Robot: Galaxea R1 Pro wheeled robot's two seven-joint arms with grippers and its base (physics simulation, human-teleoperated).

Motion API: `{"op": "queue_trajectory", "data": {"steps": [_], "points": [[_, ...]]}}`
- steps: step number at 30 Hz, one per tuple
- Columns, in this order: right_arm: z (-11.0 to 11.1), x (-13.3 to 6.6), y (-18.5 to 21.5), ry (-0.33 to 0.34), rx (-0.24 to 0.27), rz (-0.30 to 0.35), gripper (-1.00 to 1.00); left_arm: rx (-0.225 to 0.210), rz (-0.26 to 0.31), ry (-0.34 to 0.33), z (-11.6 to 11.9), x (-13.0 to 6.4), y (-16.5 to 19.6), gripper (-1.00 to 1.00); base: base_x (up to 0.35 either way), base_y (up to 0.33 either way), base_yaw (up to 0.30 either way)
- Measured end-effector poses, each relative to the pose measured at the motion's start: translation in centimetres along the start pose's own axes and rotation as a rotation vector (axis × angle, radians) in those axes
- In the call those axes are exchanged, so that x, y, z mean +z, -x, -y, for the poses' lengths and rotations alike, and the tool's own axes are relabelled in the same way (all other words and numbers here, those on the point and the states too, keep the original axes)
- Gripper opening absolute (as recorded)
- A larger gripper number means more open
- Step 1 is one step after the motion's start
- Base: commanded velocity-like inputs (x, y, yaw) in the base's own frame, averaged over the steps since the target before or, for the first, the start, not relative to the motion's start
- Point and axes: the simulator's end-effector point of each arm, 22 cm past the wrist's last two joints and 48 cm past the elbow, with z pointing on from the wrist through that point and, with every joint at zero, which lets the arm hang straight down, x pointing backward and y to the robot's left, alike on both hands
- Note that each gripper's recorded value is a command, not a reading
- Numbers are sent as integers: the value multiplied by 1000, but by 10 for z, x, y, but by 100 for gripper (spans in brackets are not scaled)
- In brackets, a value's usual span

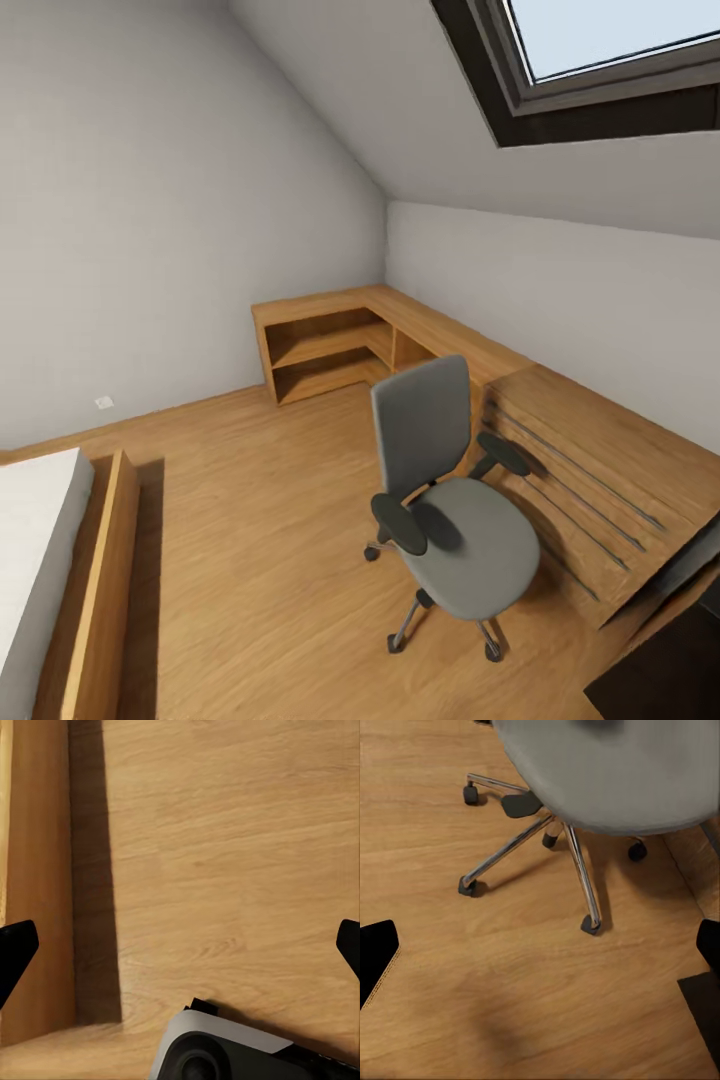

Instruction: In the bedroom, organize the workspace by keeping the computer under the desk, ensuring the monitor is on the desk, placing the keyboard on the desk next to the monitor, placing the mouse on the desk next to the keyboard, moving the folder from the swivel chair onto the desk next to the mouse, stacking the notebook on top of the folder with the pen on top of the notebook, and positioning the swivel chair next to the desk.

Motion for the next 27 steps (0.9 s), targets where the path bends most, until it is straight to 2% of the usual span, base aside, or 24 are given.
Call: {"op": "queue_trajectory", "data": {"steps": [9,21,27], "points": [[-2,0,1,7,-4,3,100,0,-2,-1,1,0,-1,100,294,0,272],[-1,0,0,6,-4,2,100,1,-1,-2,2,0,0,100,65,0,274],[-1,0,0,5,-5,1,100,1,-1,-1,1,0,0,100,258,4,276]]}}
